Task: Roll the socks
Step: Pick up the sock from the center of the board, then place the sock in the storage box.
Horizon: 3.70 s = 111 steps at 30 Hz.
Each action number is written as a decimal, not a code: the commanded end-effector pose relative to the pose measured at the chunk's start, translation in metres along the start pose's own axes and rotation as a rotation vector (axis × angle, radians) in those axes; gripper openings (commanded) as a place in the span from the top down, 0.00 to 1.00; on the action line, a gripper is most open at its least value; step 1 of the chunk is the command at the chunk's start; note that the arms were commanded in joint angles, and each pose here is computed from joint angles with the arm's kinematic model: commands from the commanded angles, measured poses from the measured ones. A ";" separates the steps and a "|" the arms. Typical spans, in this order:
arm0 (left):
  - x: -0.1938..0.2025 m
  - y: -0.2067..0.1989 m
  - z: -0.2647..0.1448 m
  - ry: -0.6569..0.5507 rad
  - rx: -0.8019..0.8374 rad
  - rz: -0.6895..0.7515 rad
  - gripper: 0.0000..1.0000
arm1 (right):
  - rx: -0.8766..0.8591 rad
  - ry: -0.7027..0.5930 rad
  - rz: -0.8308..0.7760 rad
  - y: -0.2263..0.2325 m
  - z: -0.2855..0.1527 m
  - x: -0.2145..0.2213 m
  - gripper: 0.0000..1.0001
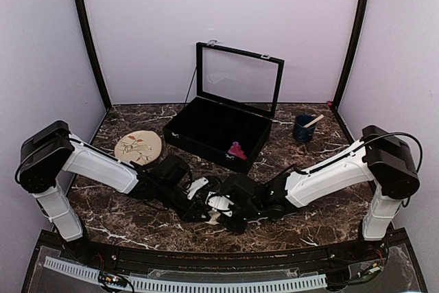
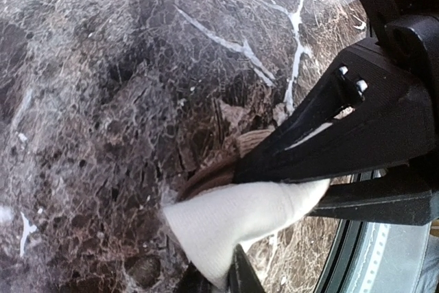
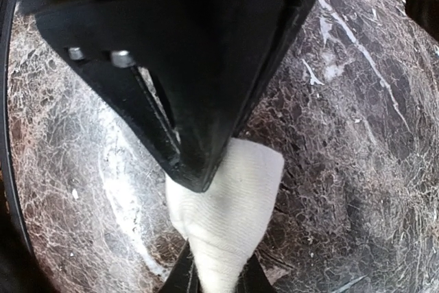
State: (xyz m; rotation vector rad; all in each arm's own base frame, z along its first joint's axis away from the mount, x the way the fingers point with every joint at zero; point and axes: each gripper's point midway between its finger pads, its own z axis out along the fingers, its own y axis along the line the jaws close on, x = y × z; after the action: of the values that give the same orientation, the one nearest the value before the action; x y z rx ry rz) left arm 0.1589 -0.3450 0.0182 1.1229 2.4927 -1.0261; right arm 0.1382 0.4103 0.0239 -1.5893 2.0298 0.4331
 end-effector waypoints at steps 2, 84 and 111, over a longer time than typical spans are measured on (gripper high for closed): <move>0.060 0.046 -0.003 0.157 -0.230 -0.165 0.82 | -0.052 -0.034 0.008 0.011 -0.007 -0.015 1.00; -0.018 0.097 -0.114 -0.327 -0.593 -0.513 0.50 | 0.368 0.195 0.568 -0.324 -0.051 -0.007 1.00; -0.020 0.092 -0.111 -0.328 -0.553 -0.506 0.51 | 0.292 0.387 0.649 -0.312 -0.010 0.029 1.00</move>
State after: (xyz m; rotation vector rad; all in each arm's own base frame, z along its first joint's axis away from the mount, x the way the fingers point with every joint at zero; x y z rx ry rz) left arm 0.2446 -0.2354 0.0541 0.1425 2.5997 -0.4629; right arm 0.4385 0.3094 0.0591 -0.8697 2.6493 0.0841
